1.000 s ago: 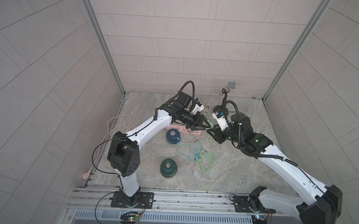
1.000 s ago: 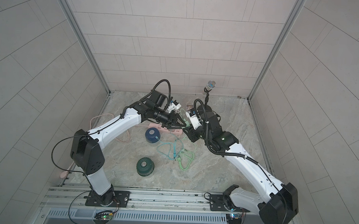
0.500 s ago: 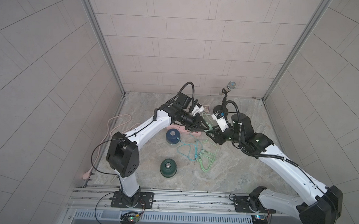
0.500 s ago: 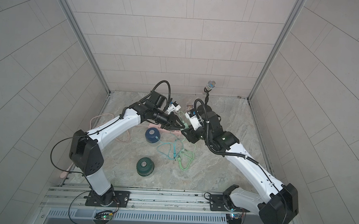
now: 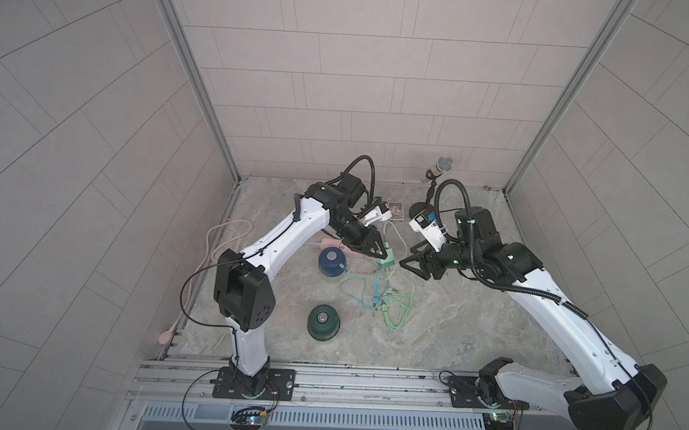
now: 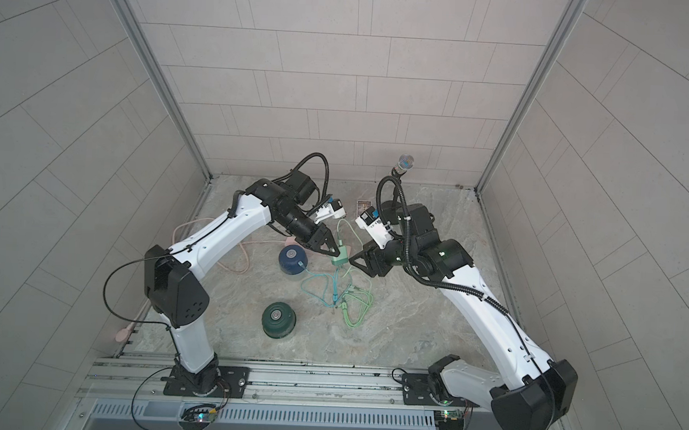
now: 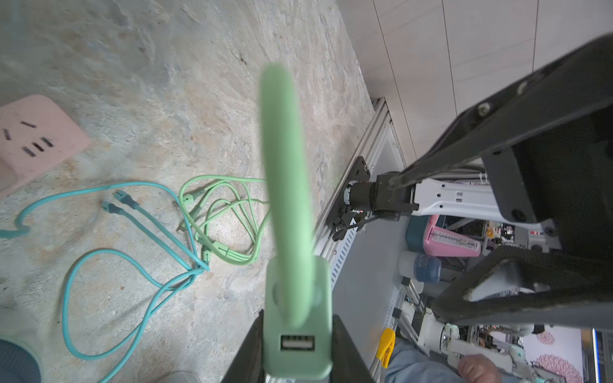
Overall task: Charge the cordless meat grinders
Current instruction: Pick up the plug from the center of the board.
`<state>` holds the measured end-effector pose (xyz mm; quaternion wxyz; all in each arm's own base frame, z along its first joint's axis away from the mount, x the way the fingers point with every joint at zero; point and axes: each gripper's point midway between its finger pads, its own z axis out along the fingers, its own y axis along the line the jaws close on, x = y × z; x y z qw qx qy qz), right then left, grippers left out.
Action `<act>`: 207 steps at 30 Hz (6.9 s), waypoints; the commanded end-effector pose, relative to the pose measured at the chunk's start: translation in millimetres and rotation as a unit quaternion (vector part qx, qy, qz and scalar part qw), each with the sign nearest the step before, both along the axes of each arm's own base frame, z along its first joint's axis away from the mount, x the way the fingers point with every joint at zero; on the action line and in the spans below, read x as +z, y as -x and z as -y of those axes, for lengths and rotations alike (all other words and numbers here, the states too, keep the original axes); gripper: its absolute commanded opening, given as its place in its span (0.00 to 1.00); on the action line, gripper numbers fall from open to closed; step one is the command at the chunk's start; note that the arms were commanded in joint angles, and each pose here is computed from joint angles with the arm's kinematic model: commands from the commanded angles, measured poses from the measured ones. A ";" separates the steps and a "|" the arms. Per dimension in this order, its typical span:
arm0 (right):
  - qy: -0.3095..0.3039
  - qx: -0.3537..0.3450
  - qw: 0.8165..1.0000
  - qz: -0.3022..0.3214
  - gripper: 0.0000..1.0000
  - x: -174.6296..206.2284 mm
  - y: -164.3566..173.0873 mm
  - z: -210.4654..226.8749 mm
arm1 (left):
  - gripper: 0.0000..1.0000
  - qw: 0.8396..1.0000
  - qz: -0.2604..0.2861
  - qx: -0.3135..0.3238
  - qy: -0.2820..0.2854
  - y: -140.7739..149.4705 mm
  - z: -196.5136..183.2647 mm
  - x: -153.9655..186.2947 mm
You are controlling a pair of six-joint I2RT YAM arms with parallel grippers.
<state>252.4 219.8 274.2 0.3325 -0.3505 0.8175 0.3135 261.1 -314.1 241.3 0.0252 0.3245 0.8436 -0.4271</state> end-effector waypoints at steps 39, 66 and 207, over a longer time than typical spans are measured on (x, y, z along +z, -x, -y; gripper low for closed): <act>-0.143 0.109 0.979 -0.101 0.60 20.7 33.5 -25.3 | 0.00 0.981 0.071 -0.101 0.151 59.0 6.2 66.4; -0.212 0.091 0.968 -0.100 0.11 39.2 17.9 -29.1 | 0.57 0.973 0.124 -0.039 0.190 35.7 -13.3 85.1; -0.225 0.149 0.945 -0.185 0.23 34.6 33.3 -42.2 | 0.09 0.979 0.065 -0.049 0.186 43.7 -5.1 66.0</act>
